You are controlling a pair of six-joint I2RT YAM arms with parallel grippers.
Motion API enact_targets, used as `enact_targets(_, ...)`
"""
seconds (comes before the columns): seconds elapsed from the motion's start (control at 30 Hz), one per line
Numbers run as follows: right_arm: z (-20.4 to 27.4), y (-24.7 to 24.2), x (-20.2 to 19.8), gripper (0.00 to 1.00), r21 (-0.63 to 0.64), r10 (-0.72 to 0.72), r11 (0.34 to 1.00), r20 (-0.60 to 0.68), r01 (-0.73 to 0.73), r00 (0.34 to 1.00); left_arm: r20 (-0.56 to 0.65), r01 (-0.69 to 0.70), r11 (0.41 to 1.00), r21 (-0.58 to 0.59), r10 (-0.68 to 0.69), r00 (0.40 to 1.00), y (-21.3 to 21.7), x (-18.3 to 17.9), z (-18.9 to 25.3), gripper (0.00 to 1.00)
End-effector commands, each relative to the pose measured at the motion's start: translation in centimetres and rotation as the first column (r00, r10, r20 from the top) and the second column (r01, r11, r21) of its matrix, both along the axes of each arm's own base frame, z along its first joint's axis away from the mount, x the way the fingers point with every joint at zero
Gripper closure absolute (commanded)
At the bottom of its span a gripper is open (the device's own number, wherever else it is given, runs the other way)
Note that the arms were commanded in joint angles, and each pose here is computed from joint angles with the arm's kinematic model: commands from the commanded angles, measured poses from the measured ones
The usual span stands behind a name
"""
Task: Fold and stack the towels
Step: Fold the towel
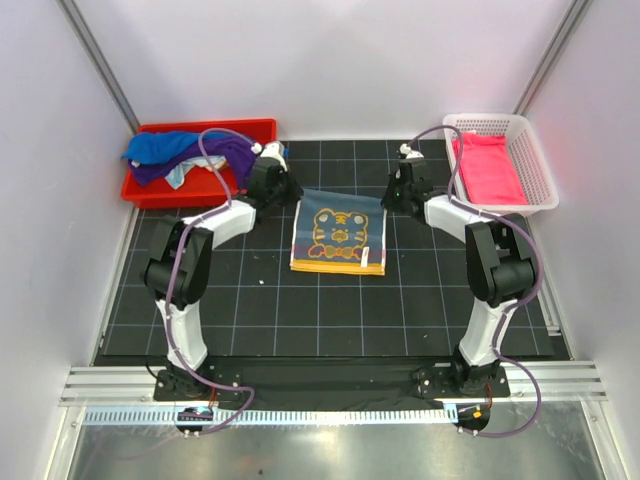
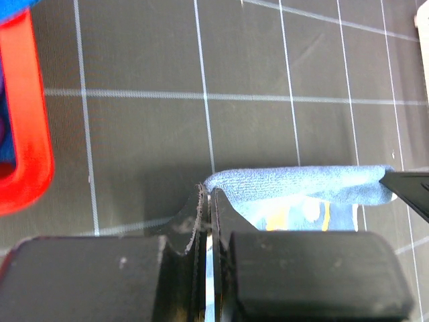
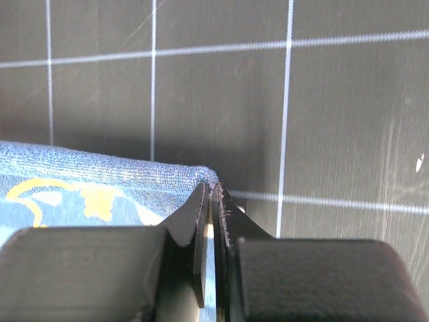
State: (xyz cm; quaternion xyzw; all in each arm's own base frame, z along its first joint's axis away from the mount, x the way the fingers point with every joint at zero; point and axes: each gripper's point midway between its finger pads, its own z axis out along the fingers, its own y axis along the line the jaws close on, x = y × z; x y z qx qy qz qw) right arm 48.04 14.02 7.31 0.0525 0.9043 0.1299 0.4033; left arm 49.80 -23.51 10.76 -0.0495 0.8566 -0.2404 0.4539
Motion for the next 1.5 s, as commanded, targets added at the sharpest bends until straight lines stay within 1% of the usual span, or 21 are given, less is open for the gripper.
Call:
enact_targets(0.0,3.5,0.8,-0.7,0.95,0.049,0.015,0.999,0.097,-0.02,0.995,0.078,0.017,0.999,-0.041,-0.014,0.997,0.2,-0.6,3.3,1.0)
enact_targets(0.07,3.5,0.8,-1.4,0.95,0.051,0.017,0.998,0.095,-0.022,0.995,0.082,0.022,0.998,-0.054,-0.018,0.996,0.3,-1.2,3.6,1.0)
enact_targets(0.2,3.4,0.9,-3.5,0.95,0.046,0.026,0.999,0.074,-0.029,0.997,0.05,0.022,0.998,-0.058,-0.019,0.999,0.8,-2.9,2.5,1.0)
enact_targets(0.3,3.9,1.3,-4.6,0.95,0.046,0.035,0.998,0.083,-0.039,0.996,0.054,0.021,0.997,-0.075,-0.017,0.998,1.0,-3.8,2.9,1.0)
enact_targets(0.37,3.5,1.3,-5.7,0.95,0.038,0.043,0.998,0.053,-0.045,0.998,0.036,0.019,0.997,-0.074,-0.017,0.999,1.3,-4.6,2.1,1.0)
enact_targets(0.4,3.1,0.8,-6.1,0.95,0.018,0.02,1.0,0.047,-0.021,0.999,0.039,0.02,0.997,-0.077,-0.017,0.999,1.3,-4.9,2.5,1.0)
enact_targets(0.77,1.5,0.8,-11.0,0.95,0.005,0.031,1.0,0.004,-0.031,1.0,-0.01,0.029,0.996,-0.082,-0.03,0.999,1.8,-8.6,1.1,1.0)
enact_targets(1.13,1.6,0.7,-13.0,0.95,-0.006,0.029,1.0,0.004,-0.029,1.0,-0.034,0.045,0.996,-0.074,-0.047,0.998,1.8,-10.9,0.3,1.0)
enact_targets(1.33,0.8,0.7,-13.7,0.95,-0.011,0.035,0.999,-0.015,-0.035,0.999,-0.061,0.037,0.997,-0.062,-0.04,0.997,2.2,-11.7,-1.1,1.0)
enact_targets(1.47,0.1,0.8,-14.1,0.95,-0.019,0.041,0.999,-0.033,-0.042,0.999,-0.063,0.045,0.997,-0.066,-0.05,0.997,2.0,-12.0,-1.1,1.0)
